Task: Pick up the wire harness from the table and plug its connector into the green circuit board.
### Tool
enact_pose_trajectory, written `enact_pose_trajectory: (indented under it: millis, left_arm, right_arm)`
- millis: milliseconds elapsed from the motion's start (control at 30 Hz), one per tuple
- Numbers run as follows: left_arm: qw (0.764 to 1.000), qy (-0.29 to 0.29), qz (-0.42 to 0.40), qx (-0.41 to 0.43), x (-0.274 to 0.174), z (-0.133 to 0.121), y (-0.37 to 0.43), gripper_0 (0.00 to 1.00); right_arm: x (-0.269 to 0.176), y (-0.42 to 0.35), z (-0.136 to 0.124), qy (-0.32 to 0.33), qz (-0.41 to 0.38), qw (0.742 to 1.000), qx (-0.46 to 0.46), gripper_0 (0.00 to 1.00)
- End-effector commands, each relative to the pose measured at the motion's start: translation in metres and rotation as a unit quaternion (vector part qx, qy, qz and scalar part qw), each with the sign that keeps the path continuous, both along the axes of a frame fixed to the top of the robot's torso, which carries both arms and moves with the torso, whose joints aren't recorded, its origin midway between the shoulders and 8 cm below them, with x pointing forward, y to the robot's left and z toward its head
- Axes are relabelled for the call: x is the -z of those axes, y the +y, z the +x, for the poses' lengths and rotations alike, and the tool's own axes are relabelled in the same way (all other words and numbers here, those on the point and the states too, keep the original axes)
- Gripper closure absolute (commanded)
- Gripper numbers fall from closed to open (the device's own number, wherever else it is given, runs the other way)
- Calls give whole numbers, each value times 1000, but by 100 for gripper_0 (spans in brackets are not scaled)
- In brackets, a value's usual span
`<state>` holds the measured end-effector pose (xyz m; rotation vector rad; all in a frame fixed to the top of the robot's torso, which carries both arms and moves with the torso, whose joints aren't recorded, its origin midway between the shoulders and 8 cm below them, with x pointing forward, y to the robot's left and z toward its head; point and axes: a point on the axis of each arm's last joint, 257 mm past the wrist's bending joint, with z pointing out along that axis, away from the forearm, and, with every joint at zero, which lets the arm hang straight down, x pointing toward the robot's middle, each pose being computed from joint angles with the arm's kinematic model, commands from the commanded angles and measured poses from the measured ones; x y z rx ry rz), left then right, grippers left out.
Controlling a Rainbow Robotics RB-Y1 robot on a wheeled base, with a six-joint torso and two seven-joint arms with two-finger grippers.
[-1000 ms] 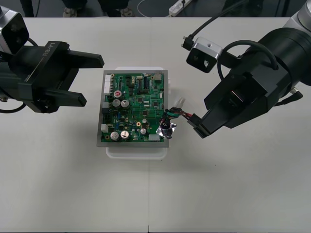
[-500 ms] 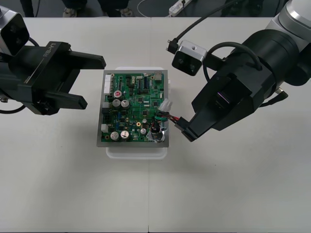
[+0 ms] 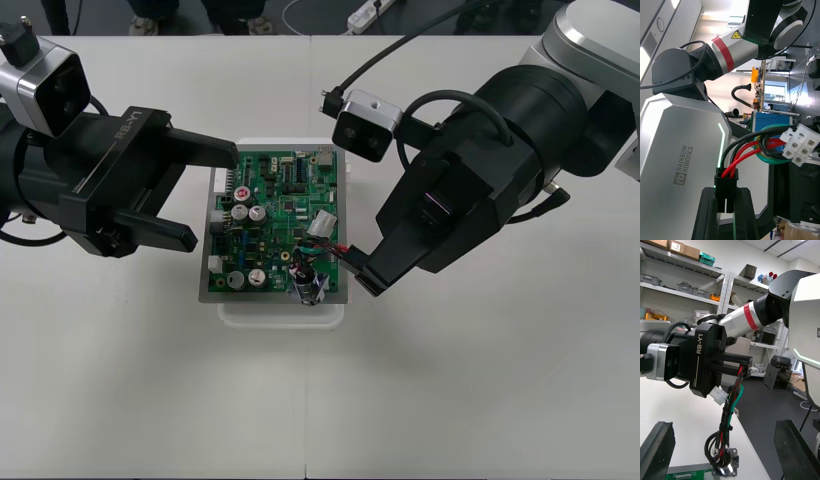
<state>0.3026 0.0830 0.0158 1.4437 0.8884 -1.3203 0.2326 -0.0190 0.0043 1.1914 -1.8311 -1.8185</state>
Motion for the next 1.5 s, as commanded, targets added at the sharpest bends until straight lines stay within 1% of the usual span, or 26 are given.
enact_pose_trajectory:
  millis: [33,333,667,933,1200,1500]
  left_arm:
    - [999,-29,12,40,-2,-24,-4,22]
    - [997,-28,15,64,4,-34,-12,22]
    - [995,-37,18,91,0,-48,-20,22]
    - [994,-41,20,103,-2,-54,-24,22]
    - [991,-39,29,129,4,-69,-31,22]
    - [989,-38,38,134,6,-73,-34,22]
  right_arm:
    - [-13,10,-7,-11,5,1000,-23,100]
    - [-10,16,-13,-9,-1,999,-38,100]
    - [-5,16,-19,-6,-7,999,-47,100]
    - [-1,16,-24,-4,-11,998,-55,100]
    - [-6,18,-27,-2,-5,998,-61,100]
    - [-8,19,-29,0,-2,998,-65,100]
